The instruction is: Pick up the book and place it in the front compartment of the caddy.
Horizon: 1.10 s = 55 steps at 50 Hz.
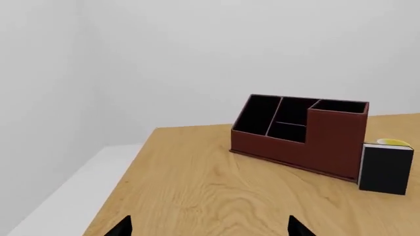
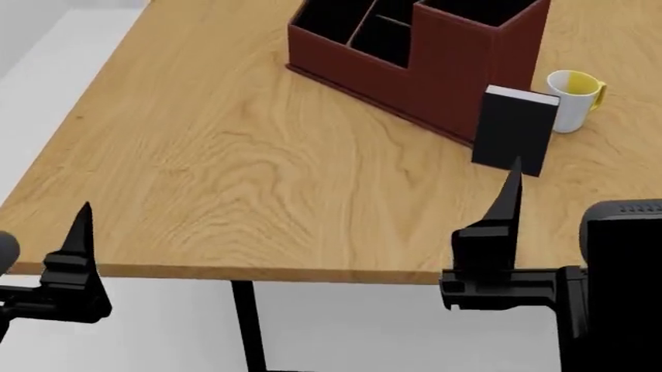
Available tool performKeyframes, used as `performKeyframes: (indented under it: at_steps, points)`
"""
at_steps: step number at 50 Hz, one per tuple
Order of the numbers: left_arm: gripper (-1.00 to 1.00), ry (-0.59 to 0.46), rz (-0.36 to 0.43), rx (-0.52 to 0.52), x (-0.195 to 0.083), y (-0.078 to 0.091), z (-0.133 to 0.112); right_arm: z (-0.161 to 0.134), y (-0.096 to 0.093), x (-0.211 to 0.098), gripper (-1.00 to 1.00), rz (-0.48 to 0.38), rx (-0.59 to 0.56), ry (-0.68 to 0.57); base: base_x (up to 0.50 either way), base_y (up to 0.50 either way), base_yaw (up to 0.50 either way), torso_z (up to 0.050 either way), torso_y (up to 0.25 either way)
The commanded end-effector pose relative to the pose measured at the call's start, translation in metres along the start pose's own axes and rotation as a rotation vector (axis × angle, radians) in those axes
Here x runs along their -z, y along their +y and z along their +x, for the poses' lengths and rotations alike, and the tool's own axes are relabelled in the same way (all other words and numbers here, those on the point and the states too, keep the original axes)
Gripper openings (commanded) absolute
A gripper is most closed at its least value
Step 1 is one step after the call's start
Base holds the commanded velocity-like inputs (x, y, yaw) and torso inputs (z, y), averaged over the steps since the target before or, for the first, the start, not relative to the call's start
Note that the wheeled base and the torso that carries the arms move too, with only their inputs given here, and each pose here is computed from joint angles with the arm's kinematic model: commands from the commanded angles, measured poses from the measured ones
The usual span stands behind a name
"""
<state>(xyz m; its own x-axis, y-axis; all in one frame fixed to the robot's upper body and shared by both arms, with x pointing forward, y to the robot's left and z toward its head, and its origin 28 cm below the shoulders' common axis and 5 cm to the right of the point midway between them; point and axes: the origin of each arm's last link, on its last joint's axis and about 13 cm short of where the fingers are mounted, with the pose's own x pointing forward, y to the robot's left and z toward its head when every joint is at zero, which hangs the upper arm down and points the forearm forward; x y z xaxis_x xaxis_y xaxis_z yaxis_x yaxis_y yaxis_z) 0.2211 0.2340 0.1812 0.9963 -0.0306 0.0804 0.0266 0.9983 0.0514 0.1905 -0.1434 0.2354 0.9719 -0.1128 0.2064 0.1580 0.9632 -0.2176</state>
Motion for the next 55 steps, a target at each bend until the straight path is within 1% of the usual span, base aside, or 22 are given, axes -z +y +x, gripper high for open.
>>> performKeyframes:
  at_steps: [1, 25, 26, 34, 55]
  points:
    - [1.0, -0.005, 0.001, 0.001, -0.001, 0.0, 0.0, 0.0, -0.002, -0.002, 1.0, 0.007, 0.009, -0.004, 0.5, 0.0, 0.0, 0.0, 0.0]
    - [1.0, -0.023, 0.005, 0.003, -0.005, -0.001, -0.001, -0.001, -0.004, -0.007, 1.0, -0.002, 0.013, -0.021, 0.5, 0.0, 0.0, 0.0, 0.002]
    - [1.0, -0.029, 0.007, 0.001, -0.006, -0.001, -0.002, -0.001, -0.008, -0.011, 1.0, -0.012, 0.027, -0.033, 0.5, 0.0, 0.0, 0.0, 0.0]
    - [1.0, -0.035, 0.01, 0.004, -0.008, -0.002, -0.002, -0.002, -0.009, -0.017, 1.0, -0.026, 0.034, -0.045, 0.5, 0.0, 0.0, 0.0, 0.001]
    - [1.0, -0.042, 0.014, 0.003, -0.01, -0.002, -0.002, -0.004, -0.015, -0.023, 1.0, -0.053, 0.072, -0.052, 0.5, 0.0, 0.0, 0.0, 0.001]
